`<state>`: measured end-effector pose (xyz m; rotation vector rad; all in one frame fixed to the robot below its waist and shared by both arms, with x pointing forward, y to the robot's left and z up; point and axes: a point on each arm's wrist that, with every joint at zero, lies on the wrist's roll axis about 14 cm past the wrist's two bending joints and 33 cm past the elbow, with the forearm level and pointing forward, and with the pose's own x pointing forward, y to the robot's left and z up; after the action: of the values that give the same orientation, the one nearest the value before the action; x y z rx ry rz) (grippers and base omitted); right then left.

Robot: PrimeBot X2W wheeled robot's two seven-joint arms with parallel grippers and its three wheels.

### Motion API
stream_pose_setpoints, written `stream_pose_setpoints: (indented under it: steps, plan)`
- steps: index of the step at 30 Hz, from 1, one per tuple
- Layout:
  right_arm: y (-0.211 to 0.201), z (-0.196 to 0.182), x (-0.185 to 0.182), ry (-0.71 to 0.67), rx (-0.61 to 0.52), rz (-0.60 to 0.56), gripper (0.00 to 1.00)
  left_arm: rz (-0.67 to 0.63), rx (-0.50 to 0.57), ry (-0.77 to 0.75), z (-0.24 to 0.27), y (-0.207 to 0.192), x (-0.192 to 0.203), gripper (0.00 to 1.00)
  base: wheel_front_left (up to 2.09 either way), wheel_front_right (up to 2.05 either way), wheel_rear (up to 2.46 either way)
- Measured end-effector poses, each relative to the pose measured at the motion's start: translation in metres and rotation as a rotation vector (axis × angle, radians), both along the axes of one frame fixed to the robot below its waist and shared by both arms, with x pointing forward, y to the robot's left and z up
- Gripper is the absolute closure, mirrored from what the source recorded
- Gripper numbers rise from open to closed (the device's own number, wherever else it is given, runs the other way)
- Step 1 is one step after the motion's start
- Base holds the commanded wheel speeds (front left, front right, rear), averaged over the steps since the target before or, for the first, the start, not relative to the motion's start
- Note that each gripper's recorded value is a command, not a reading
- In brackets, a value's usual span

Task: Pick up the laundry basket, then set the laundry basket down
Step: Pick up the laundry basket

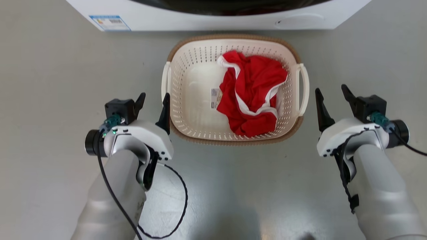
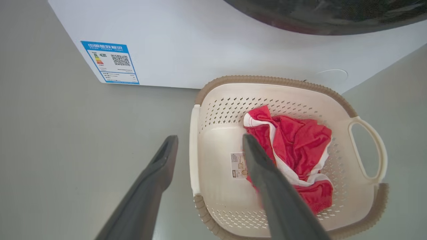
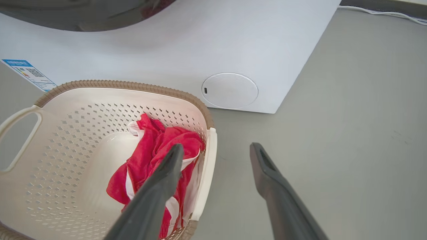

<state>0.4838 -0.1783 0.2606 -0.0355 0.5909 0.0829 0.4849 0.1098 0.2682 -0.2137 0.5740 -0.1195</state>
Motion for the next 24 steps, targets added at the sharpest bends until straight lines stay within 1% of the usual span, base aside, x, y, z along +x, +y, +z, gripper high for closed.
stream_pose_setpoints:
  steps: [6, 18, 24]
  plan:
    - [0.001, -0.024, 0.006, 0.051, 0.003, -0.003, 0.0, -0.005, 0.001, 0.043, -0.021, -0.003, 0.01, 0.0, 0.0, 0.0, 0.0]
    - [0.0, -0.056, 0.013, 0.108, 0.008, -0.012, 0.0, -0.026, 0.014, 0.097, -0.053, -0.01, 0.026, 0.0, 0.0, 0.0, 0.0]
    - [-0.001, -0.072, 0.011, 0.139, 0.006, -0.011, 0.0, -0.045, 0.03, 0.122, -0.069, -0.014, 0.029, 0.0, 0.0, 0.0, 0.0]
